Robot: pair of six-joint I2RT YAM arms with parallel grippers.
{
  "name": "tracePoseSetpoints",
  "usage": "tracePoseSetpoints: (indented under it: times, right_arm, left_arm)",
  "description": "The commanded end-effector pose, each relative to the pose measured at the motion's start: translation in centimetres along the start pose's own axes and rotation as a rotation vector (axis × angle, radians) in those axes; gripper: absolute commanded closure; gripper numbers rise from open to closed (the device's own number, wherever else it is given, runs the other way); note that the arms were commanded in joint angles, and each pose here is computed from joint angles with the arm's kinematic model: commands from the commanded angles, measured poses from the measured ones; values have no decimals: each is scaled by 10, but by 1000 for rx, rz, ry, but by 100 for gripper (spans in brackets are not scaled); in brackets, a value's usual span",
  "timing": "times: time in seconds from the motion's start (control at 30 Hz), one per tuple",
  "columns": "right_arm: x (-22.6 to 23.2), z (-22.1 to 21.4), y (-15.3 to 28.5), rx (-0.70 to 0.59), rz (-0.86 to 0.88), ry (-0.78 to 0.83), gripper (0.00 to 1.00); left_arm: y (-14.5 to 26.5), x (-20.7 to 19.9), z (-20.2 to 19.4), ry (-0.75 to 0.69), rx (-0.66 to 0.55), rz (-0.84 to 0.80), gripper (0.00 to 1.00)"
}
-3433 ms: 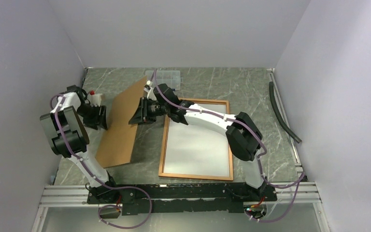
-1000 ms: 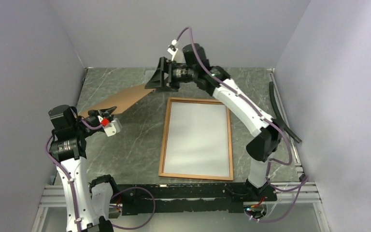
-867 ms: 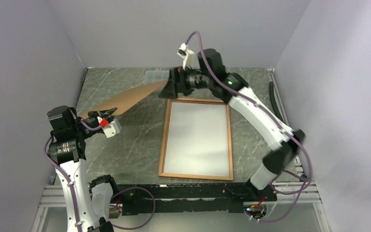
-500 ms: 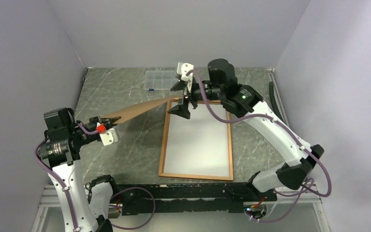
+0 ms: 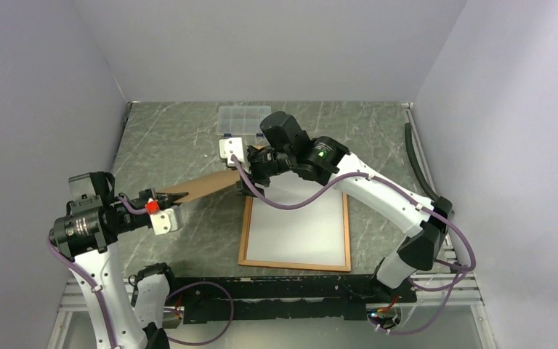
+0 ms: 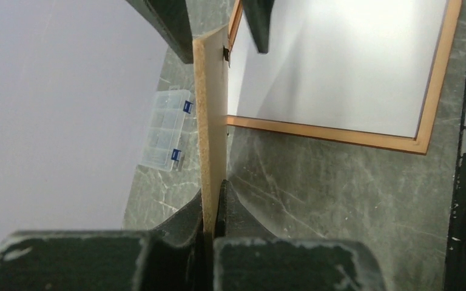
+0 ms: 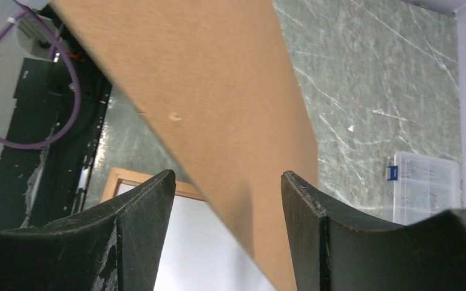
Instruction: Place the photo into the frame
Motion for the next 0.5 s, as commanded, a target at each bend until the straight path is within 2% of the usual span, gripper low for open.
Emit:
tracePoseSetpoints:
  times: [0.0, 0.13, 0.27, 0.3, 0.33, 0.37, 0.4, 0.43, 0.47]
  right_arm:
    - [-20, 15, 7, -73, -117, 90, 36]
    - [-24, 12, 0, -77, -147, 78, 55]
    - [-31, 12, -1, -91, -200, 63, 81]
    - [-34, 13, 1, -98, -223, 57, 87]
    - [-37, 17, 2, -112, -244, 52, 96]
    - [-40, 21, 4, -134, -266, 35, 100]
    - [-42, 24, 6, -155, -286, 25, 100]
    - [-44, 29, 7, -176, -301, 18, 100]
    - [-46, 32, 9, -196, -315, 4, 100]
  left_arm:
    - [-2, -1, 24, -75, -130, -3, 97]
    - [-2, 3, 27, -67, -138, -5, 97]
    - [-1, 14, 29, -81, -146, 29, 97]
    - [-1, 19, 31, -88, -150, 46, 91]
    - [0, 25, 31, -87, -151, 64, 78]
    - [1, 33, 32, -104, -149, 92, 57]
    - [2, 41, 32, -83, -142, 127, 20]
    - [3, 53, 31, -70, -139, 176, 7]
    - [6, 64, 33, -14, -142, 238, 6]
Point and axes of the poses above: each gripper's point midway between its finger pads, its own y axis back along the fingers, its own x axis along the line the jaws close on, z = x × y, the point moved 3 cm from there along y, back along the fingers, and after that the axes turned 4 degrees about y, right-handed, at the moved point
